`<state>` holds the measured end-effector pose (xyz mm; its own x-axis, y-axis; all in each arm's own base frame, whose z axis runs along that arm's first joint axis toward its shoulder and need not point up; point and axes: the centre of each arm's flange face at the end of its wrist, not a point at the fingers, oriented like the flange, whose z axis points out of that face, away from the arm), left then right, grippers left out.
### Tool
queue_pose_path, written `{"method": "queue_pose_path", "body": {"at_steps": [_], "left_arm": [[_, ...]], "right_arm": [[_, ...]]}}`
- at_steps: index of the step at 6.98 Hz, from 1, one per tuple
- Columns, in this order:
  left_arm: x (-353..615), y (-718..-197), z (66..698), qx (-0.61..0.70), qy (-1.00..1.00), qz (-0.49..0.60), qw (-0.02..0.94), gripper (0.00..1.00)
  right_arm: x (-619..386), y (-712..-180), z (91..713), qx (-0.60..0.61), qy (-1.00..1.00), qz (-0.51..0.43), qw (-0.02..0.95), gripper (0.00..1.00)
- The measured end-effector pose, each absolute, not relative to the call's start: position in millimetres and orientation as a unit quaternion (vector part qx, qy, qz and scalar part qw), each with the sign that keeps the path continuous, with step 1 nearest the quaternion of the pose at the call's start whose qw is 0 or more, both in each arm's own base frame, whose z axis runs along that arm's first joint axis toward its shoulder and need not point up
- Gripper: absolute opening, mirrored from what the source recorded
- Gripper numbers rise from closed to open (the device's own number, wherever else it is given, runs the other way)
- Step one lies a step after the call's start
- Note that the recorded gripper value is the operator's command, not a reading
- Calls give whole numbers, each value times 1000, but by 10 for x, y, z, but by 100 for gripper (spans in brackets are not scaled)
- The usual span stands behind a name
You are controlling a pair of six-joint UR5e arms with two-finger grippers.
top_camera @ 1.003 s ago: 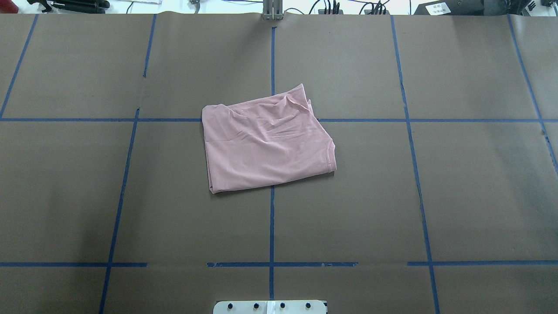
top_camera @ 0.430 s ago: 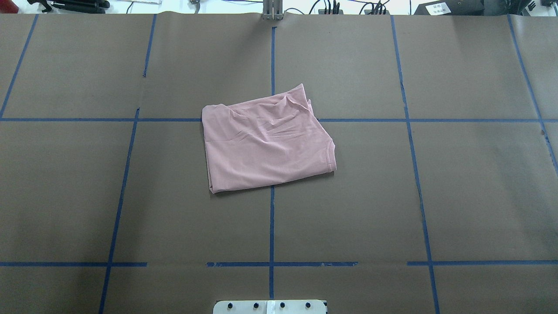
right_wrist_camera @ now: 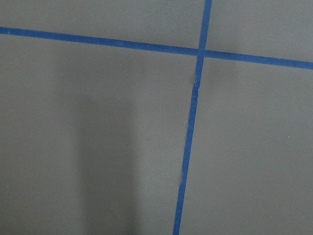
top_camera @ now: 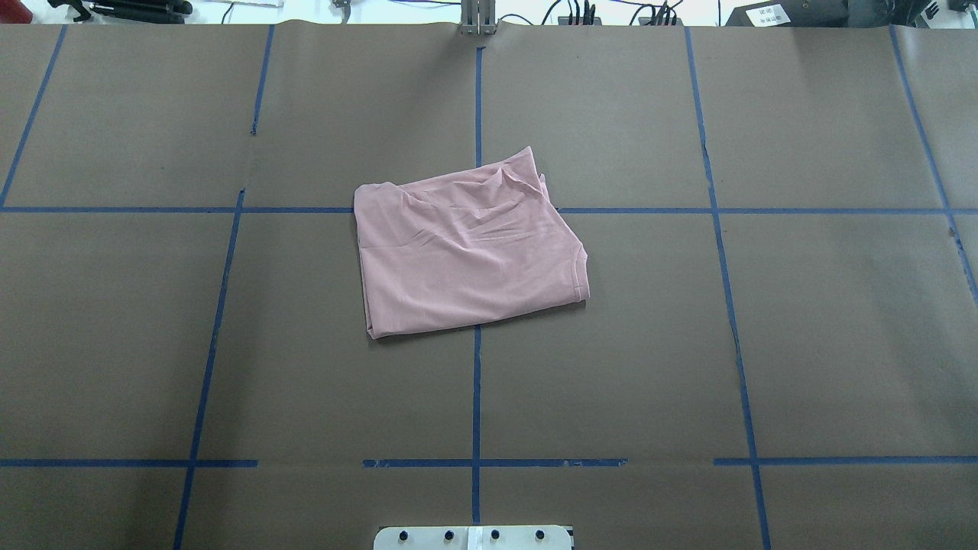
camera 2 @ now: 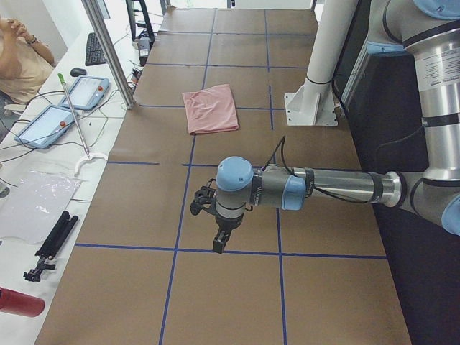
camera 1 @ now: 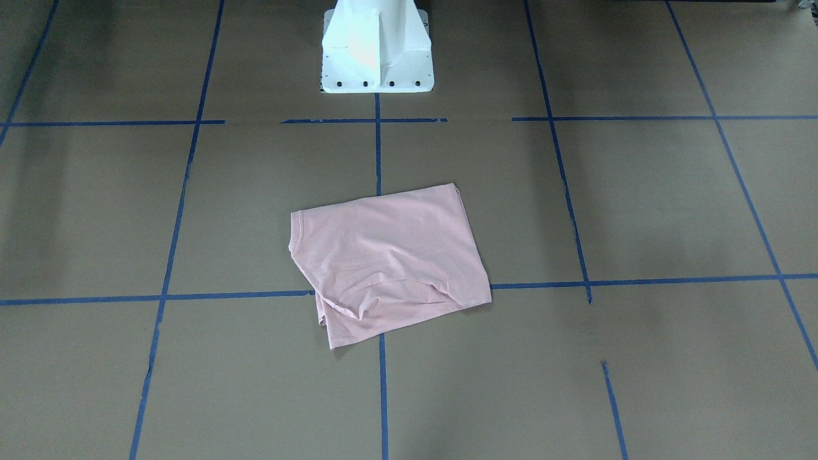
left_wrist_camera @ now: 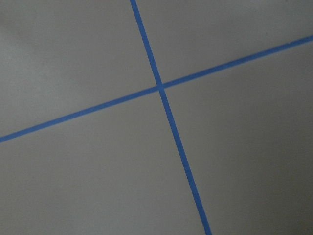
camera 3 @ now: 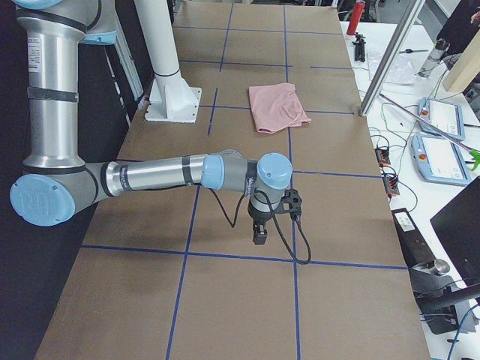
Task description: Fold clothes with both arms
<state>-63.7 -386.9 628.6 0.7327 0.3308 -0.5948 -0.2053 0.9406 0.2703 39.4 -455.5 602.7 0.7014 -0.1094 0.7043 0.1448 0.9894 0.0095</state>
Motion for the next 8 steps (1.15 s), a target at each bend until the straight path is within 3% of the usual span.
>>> {"method": "queue_pose_path", "body": {"at_steps": [8], "left_arm": [[-298, -3929, 6232, 64, 325, 183, 926, 100]], "right_arm": [[285, -4601, 5987, -24, -388, -78, 918, 100]]}}
